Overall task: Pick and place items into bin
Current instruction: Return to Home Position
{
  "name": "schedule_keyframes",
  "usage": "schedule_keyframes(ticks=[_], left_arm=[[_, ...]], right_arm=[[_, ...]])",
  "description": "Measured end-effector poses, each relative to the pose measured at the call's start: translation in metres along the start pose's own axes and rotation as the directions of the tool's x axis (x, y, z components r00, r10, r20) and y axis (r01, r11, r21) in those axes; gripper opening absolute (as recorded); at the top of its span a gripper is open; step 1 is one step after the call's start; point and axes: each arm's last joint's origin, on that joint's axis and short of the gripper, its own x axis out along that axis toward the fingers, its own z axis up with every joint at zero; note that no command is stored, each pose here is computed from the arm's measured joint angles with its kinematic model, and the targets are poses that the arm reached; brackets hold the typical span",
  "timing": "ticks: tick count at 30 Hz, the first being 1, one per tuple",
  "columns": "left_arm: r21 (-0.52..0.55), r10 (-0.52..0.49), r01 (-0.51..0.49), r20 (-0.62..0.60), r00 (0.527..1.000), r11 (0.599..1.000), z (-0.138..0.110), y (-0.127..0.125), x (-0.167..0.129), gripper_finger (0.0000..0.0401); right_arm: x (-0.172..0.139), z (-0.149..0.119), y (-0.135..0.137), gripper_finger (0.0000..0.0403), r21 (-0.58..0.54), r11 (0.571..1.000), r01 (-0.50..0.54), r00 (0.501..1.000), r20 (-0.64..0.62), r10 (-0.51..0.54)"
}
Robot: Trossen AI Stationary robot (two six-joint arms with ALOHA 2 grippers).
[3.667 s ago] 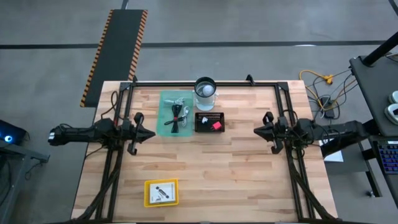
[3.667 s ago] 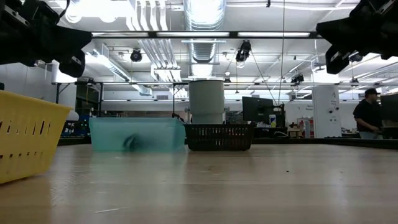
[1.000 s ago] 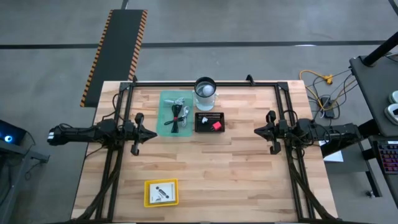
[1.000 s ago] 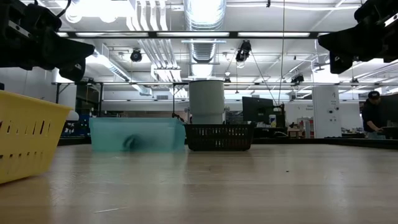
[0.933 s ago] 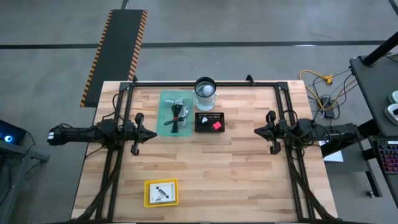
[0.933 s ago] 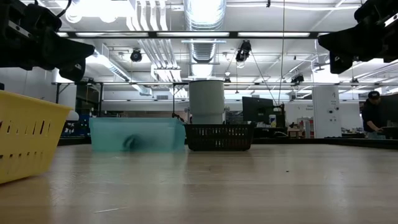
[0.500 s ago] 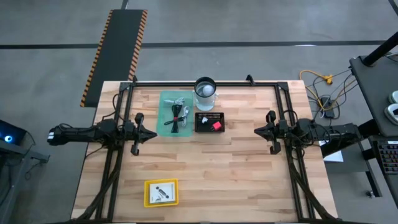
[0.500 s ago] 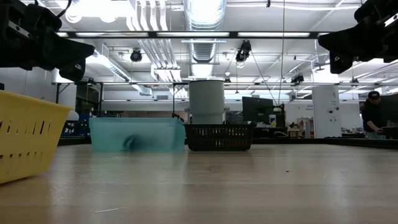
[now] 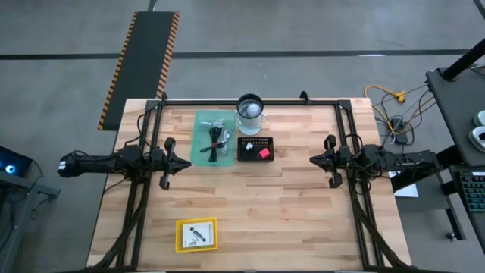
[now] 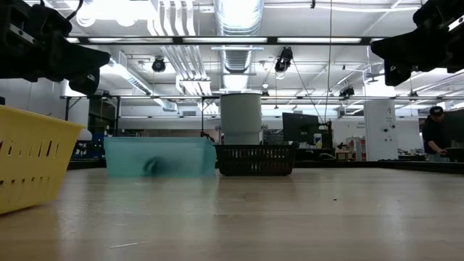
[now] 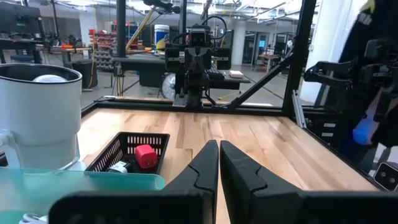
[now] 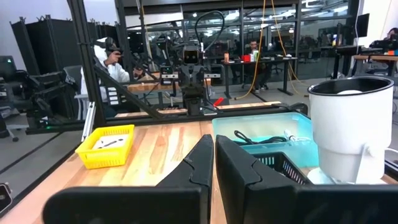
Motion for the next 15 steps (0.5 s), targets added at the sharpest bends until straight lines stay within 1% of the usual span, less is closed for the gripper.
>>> schedule_keyframes(ticks=[15], left_arm=[[0.0, 0.0, 0.0, -0.001, 1.0, 1.0, -0.0001, 0.0, 0.0, 0.0]], right_arm=[[0.0, 0.0, 0.0, 0.0009, -0.003, 1.0, 0.0, 1.0, 0.0, 0.0]])
